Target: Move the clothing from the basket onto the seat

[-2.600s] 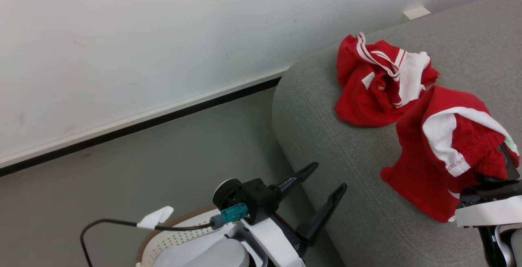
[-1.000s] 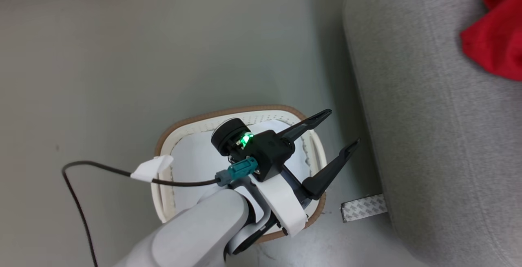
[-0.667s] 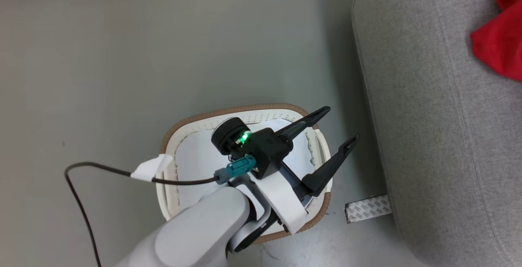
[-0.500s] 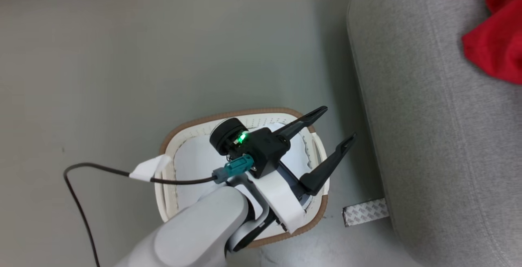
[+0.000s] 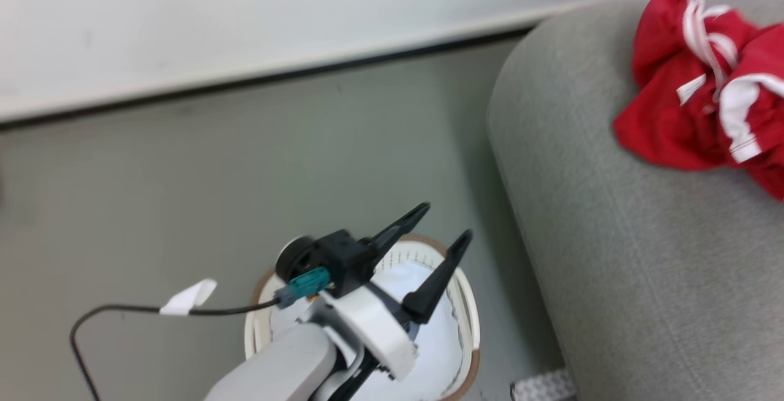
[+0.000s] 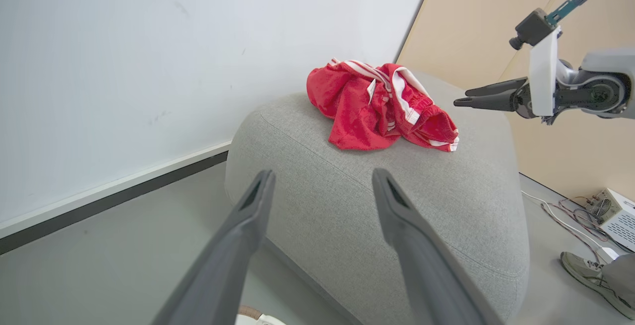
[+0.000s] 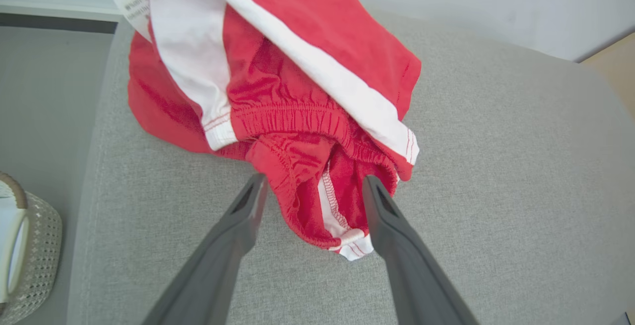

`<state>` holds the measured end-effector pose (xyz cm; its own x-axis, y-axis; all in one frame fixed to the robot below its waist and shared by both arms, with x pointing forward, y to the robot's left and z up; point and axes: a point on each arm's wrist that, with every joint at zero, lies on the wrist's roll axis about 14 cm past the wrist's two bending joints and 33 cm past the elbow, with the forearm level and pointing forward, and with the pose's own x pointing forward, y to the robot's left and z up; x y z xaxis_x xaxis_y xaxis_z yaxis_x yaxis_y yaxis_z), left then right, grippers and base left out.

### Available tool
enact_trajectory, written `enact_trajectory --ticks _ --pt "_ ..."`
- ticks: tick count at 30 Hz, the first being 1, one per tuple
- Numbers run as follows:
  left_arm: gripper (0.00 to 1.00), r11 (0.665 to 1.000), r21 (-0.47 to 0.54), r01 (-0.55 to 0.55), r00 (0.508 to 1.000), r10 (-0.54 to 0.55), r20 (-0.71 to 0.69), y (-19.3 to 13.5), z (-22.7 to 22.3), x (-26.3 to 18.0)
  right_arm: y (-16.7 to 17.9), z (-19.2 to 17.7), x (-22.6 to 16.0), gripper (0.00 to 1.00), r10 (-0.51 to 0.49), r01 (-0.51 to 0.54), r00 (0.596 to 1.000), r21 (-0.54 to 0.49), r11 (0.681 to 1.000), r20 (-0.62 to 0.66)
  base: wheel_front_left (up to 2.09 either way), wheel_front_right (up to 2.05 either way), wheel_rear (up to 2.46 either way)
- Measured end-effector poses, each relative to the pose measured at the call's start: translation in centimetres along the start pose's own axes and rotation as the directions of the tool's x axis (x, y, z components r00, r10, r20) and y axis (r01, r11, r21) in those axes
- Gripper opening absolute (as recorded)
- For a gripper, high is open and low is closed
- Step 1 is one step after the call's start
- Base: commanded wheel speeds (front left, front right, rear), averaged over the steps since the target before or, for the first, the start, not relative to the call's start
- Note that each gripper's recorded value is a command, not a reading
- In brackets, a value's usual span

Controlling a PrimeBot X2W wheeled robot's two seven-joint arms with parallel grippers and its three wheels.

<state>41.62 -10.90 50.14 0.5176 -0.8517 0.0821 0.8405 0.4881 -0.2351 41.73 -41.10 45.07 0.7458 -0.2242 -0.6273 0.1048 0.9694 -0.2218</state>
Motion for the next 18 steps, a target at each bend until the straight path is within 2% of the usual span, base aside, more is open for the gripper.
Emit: enact_trajectory --ticks 5,10,13,18 --pt "1.0 0.998 0.031 -0.055 0.998 0.054 0.034 -0.7 2.5 -1.8 -0.6 3.4 -3.9 1.0 0.021 -0.022 0.988 0.007 1.0 0.151 0.0 0.0 0.0" --pt "1.0 0.988 0.056 -0.141 0.985 0.135 0.11 -1.0 5.8 -3.8 -0.7 6.7 -7.7 1.0 0.04 -0.051 0.949 0.028 0.998 0.313 0.0 0.0 0.0" --pt "1.0 0.981 0.008 -0.193 0.966 0.189 0.175 -0.8 8.1 -5.2 -0.4 9.0 -9.9 1.0 0.051 -0.07 0.904 0.027 0.997 0.425 0.0 0.0 0.0" --pt "1.0 0.946 0.033 -0.323 0.919 0.305 0.251 1.8 11.0 -8.7 2.1 13.0 -12.1 1.0 0.111 -0.129 0.803 -0.011 0.992 0.585 0.0 0.0 0.0"
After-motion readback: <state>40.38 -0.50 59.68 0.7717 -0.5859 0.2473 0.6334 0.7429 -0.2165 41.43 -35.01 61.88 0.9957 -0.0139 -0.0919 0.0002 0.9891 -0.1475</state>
